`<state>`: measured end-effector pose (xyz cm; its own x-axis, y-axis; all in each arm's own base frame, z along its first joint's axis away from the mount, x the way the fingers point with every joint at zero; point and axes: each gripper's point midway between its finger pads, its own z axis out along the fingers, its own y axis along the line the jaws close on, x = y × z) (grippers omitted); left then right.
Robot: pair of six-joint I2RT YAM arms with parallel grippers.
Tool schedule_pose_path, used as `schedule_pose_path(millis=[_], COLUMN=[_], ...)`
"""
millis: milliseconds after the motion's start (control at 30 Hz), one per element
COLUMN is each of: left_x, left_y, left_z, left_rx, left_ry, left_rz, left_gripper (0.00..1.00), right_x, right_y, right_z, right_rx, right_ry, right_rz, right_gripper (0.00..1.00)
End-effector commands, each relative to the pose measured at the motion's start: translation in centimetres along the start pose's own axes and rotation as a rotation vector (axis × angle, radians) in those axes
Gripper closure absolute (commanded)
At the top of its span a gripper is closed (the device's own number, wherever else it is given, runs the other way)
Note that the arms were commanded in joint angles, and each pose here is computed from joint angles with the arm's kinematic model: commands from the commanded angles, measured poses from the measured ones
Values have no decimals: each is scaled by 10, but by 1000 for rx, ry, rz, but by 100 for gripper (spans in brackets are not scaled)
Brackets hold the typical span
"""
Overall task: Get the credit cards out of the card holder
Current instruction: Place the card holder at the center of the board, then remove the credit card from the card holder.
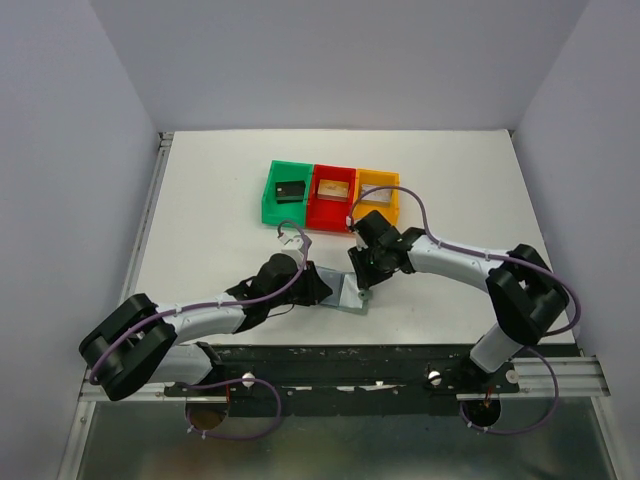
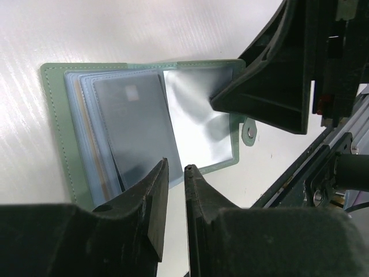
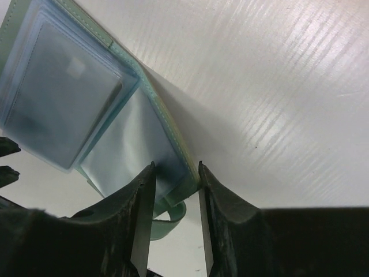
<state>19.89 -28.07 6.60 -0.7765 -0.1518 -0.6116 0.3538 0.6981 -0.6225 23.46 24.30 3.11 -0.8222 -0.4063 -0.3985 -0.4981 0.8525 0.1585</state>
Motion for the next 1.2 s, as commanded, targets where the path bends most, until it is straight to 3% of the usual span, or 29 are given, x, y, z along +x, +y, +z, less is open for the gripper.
schedule_pose_path(millis=[0, 233, 333, 400, 500, 600, 767, 1167], left_x=[-2, -7, -9, -9, -9, -7, -7, 11], left_y=[7, 4, 6, 7, 9, 14, 26, 37], left_z=[-1, -5, -5, -5, -3, -3, -1, 14], left_rx=[-28, -24, -34, -38, -49, -70, -118, -147], left_ry=[-22, -42, -54, -51, -48, -45, -58, 12], left_rz=[-2, 11, 16, 19, 23, 22, 36, 14], left_gripper=[71, 71, 71, 72, 73, 75, 77, 81], right_x=[-11, -39, -53, -62, -65, -58, -29, -4], right_y=[-7, -5, 13, 30, 58, 80, 95, 58], right_z=[-24, -77, -102, -116, -124, -117, -81, -32], right_rx=[46, 67, -19, -107, -230, -265, -248, -32], right_ry=[-33, -139, -209, -264, -304, -286, -185, -128], right_rz=[-11, -29, -20, 0, 28, 11, -11, 67], right_gripper=[55, 52, 52, 55, 68, 77, 83, 87])
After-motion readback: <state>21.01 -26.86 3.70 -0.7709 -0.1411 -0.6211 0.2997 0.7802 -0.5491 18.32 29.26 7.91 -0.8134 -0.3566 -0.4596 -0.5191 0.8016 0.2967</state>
